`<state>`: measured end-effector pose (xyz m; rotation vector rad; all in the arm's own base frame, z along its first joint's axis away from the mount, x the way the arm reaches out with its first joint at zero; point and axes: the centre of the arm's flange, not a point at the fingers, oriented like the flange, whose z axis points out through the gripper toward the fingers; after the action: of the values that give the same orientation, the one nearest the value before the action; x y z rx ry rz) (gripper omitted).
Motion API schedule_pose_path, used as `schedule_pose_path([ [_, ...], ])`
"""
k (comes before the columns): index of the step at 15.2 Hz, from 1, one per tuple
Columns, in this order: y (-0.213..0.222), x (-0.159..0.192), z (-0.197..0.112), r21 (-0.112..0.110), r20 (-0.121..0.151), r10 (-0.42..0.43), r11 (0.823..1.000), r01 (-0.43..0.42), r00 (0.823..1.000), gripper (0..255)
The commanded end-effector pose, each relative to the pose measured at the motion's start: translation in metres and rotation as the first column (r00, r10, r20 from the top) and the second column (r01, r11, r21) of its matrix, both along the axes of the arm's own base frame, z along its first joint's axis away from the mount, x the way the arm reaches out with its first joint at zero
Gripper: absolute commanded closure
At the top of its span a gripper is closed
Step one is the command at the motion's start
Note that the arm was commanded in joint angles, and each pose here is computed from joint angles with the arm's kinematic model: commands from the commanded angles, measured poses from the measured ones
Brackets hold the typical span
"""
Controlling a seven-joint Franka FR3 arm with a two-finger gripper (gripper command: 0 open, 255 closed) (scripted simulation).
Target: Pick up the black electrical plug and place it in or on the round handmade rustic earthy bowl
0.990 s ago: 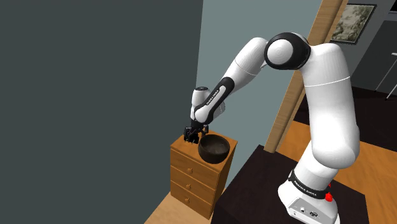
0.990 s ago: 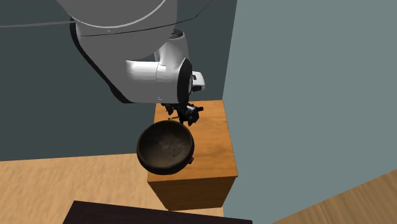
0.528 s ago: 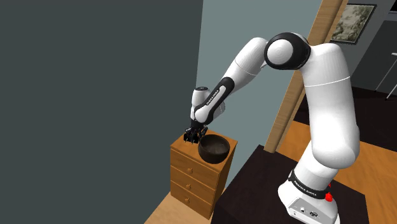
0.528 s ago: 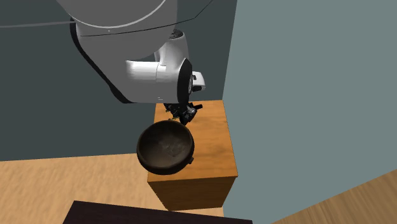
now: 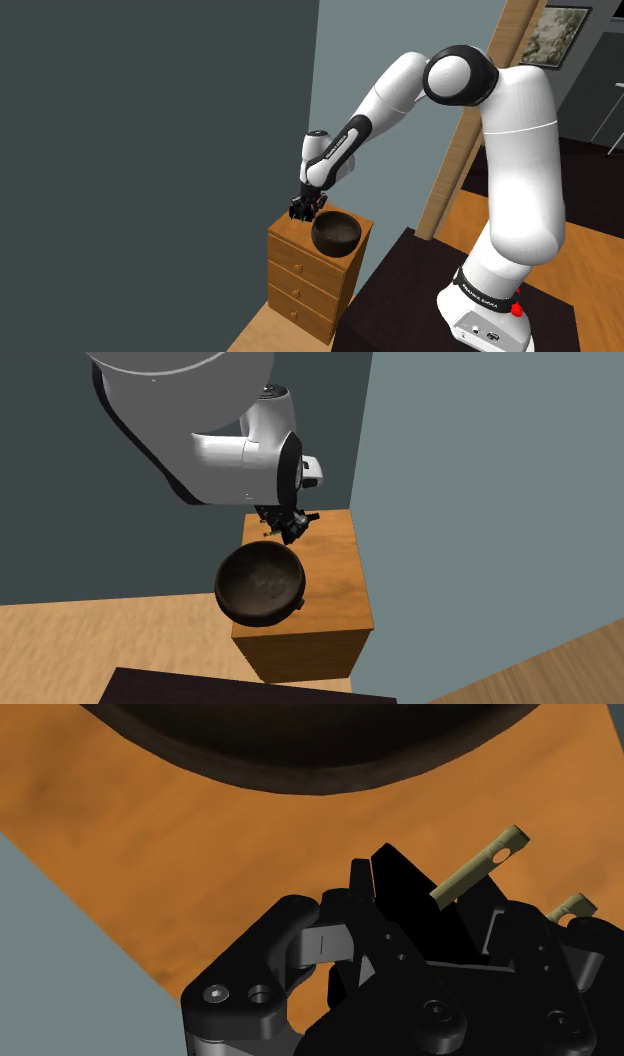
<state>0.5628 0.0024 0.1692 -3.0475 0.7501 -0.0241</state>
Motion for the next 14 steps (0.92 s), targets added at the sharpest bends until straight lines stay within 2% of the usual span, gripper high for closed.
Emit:
schedule_pose_path([
  [1,0.001,0.0,0.011,0.0,0.0,0.0,1.0,0.0,1.0,255],
  [14,0.001,0.0,0.08,0.0,0.0,0.0,1.0,0.0,1.0,255],
])
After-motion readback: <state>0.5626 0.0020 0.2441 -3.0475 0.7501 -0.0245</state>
